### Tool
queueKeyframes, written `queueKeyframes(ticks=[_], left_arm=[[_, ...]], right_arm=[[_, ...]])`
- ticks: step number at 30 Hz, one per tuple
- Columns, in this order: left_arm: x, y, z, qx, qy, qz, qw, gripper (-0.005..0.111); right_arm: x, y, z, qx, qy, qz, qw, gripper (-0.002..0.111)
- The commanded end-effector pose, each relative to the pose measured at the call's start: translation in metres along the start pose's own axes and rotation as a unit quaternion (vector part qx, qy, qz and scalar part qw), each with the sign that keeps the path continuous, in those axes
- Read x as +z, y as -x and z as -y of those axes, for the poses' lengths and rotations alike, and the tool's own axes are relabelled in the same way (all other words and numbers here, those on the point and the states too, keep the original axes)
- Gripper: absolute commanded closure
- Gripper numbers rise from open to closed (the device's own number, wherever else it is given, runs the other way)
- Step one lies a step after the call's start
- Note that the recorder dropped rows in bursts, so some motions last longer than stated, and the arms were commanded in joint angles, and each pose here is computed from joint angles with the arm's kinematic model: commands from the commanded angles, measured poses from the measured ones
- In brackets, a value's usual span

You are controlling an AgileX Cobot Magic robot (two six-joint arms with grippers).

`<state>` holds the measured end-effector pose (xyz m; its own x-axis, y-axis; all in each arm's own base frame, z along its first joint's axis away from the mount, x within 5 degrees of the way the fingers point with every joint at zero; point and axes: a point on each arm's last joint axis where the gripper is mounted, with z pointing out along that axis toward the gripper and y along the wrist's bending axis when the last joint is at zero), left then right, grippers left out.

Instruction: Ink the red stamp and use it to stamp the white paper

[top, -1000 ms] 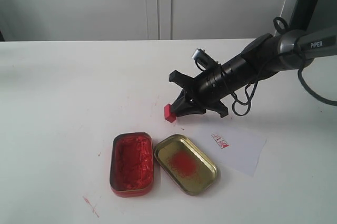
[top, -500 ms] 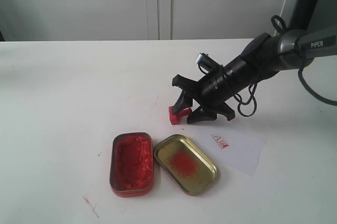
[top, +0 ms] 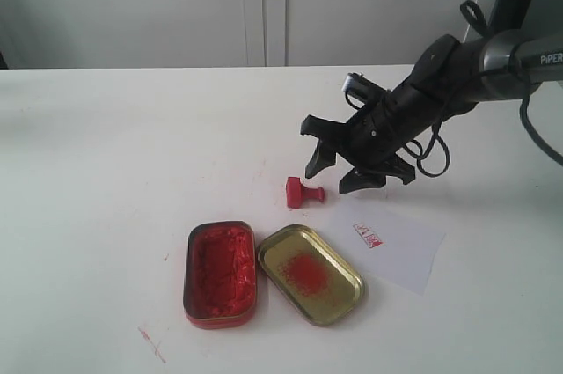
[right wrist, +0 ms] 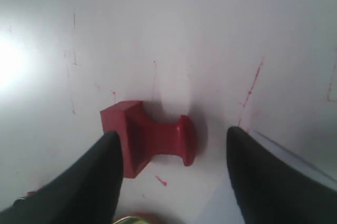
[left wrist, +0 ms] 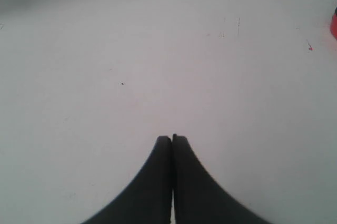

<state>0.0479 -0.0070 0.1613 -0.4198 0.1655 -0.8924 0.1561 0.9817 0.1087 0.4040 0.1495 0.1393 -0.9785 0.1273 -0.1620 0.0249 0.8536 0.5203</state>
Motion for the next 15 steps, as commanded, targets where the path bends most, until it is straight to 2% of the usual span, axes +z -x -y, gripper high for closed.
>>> queueKeyframes(ticks=[1,4,7,13,15], left_arm=[[0.001,-0.003,0.001,-0.001,-0.003,-0.003,1.0,0.107],[0.001,-0.003,0.001,-0.001,-0.003,-0.003,1.0,0.107],[0.001,-0.003,0.001,-0.001,-0.003,-0.003,1.0,0.107],[0.001,-0.003,0.001,-0.001,-0.003,-0.003,1.0,0.107],[0.001,-0.003,0.001,-0.001,-0.003,-0.003,1.0,0.107]], right_arm=[[-0.009,0.003,-0.002,-0.007,-0.001,0.011,1.0,0.053],[-0.013,0.004,-0.004,-0.016,-0.005,0.015,1.0,0.054],[-0.018,0.004,-0.005,-0.029,-0.011,0.019,0.999,0.063],[-0.034,0.003,-0.014,-0.044,-0.008,0.025,0.999,0.085],[-0.039,0.002,-0.015,-0.054,-0.012,0.022,0.998,0.097]])
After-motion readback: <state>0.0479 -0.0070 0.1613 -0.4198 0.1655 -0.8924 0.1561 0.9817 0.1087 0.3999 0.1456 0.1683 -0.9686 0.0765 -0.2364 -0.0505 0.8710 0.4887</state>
